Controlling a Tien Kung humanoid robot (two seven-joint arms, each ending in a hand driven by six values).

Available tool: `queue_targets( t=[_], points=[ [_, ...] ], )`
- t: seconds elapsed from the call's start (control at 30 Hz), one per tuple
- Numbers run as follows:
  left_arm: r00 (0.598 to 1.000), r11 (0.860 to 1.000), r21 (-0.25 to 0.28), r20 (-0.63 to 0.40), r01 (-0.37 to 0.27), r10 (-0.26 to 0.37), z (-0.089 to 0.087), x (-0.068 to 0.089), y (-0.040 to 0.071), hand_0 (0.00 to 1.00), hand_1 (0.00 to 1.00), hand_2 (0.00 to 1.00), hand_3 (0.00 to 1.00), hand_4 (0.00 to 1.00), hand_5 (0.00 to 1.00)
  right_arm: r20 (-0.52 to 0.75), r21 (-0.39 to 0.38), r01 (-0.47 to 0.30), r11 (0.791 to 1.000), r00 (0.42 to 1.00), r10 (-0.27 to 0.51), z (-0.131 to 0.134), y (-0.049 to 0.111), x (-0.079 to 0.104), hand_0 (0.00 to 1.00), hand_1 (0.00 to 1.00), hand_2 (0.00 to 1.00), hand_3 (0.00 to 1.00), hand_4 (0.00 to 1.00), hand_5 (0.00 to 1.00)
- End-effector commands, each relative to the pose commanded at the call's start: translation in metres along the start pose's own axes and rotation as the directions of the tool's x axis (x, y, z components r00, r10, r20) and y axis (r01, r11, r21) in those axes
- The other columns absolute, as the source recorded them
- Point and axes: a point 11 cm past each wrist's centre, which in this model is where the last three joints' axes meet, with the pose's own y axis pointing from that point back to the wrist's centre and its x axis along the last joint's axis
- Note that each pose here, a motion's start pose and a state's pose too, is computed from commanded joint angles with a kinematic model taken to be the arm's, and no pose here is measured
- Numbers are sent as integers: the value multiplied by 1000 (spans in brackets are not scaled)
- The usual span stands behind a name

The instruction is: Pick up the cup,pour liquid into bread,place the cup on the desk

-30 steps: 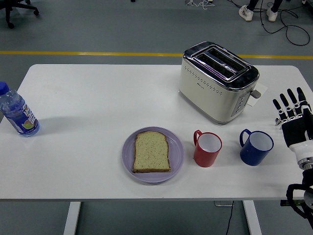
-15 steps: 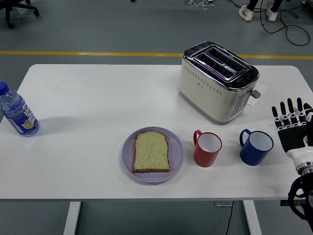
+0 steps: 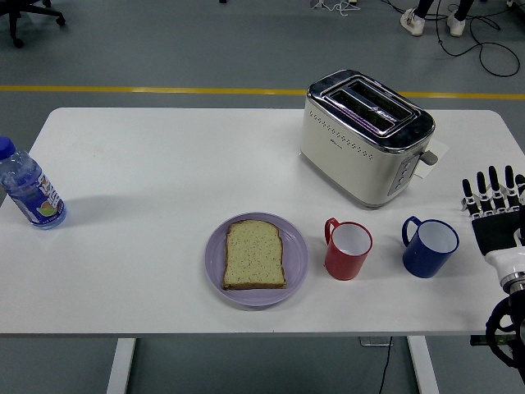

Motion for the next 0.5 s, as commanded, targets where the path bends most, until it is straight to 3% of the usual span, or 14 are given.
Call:
queue_targets(
  t=[0.5],
  points=[
    [1000, 1000, -2, -1, -3, 3, 1, 1, 0, 635, 646, 660, 560, 326, 846, 13, 1, 2, 1000, 1000, -2, 0, -1, -1, 673, 603, 649, 625, 560, 363]
  ],
)
